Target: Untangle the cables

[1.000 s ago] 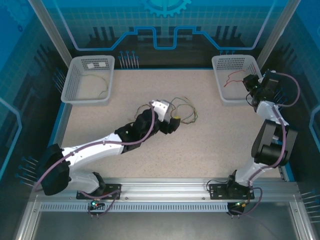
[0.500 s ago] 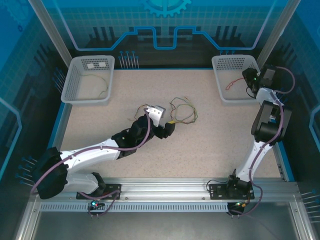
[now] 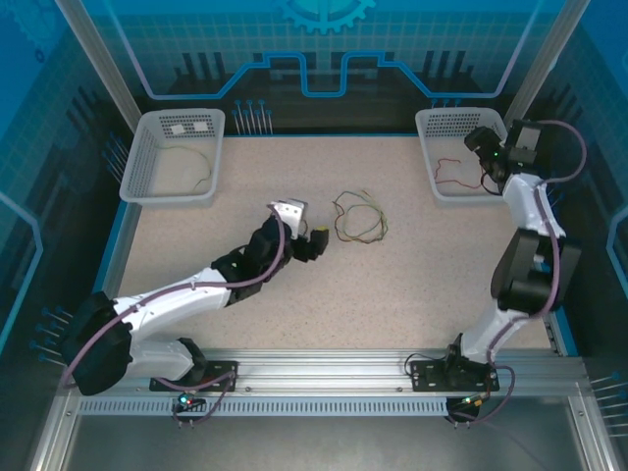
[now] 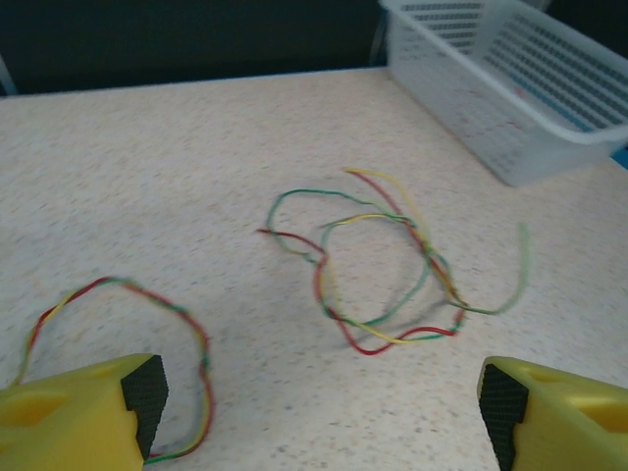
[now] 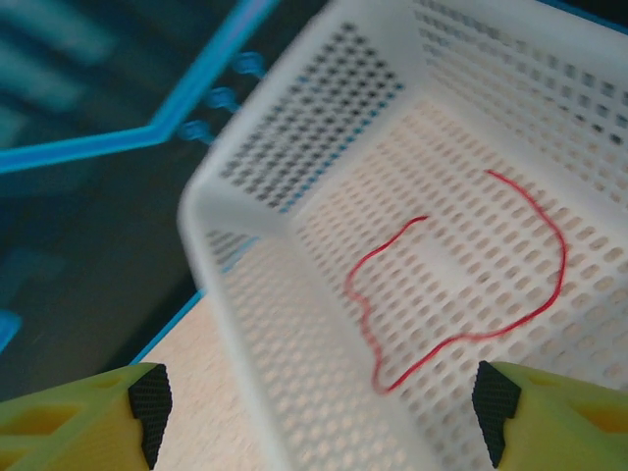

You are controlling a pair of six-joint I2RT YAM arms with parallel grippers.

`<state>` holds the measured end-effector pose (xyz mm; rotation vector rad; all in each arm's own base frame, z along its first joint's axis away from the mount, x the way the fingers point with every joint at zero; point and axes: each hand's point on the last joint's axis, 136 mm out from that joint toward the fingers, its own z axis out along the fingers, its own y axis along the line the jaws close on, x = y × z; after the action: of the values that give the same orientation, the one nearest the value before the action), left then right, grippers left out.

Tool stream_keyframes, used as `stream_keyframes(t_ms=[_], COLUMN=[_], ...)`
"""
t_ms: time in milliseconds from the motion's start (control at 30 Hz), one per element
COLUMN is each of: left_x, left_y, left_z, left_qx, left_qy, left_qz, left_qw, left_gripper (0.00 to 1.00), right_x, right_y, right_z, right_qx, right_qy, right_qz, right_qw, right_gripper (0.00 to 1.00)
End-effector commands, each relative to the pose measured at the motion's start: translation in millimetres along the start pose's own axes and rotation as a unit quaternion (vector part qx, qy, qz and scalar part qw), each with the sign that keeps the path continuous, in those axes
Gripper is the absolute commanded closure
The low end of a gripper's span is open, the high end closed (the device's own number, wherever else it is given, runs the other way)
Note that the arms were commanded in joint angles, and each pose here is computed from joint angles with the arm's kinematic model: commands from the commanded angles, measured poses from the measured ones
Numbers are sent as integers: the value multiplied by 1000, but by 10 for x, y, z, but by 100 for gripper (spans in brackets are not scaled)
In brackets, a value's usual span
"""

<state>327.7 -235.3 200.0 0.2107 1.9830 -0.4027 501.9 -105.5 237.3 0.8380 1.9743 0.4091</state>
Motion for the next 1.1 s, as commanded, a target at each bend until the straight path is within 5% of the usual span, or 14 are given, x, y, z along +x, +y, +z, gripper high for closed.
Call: stream_keyframes(t_ms=[0, 133, 233, 433, 600, 667, 867, 967, 1067], left_x=[-138, -10, 76, 390, 585, 625, 745, 833, 889], left_y=[256, 662, 833, 1213, 1448, 1496, 1688, 1730, 1677], left_z=[-24, 89, 168, 362, 480, 506, 507, 537, 599], left_qx=[-23, -75, -126, -169, -182, -187, -215, -198, -178], left_qy=[25, 107, 149, 239, 274, 272, 266, 267, 277], left_qz=[-77, -109, -72, -129, -163, -165, -194, -227, -220], left_qw=[996, 985, 978, 948, 930, 929, 919, 916, 918], left_gripper=[14, 13, 10, 13, 26, 47, 55, 68, 64], right_x=[284, 1014, 1571, 2616, 2825, 2920, 2990, 2995, 2985], right_y=[590, 1271, 1438, 1436, 1338, 1381, 1526, 1557, 1580], right_z=[-587, -1131, -1376, -1721, -1720, -1706, -1601, -1561, -1544], right_qx=[-56, -179, -245, -324, -301, -317, -311, -308, -306], right_qy=[-10, 3, 18, 13, 10, 25, 33, 34, 34], right_qz=[-108, -242, -266, -357, -363, -363, -368, -368, -365], right_qw=[992, 954, 932, 876, 882, 876, 876, 877, 879], right_gripper=[17, 18, 22, 29, 34, 35, 35, 35, 35])
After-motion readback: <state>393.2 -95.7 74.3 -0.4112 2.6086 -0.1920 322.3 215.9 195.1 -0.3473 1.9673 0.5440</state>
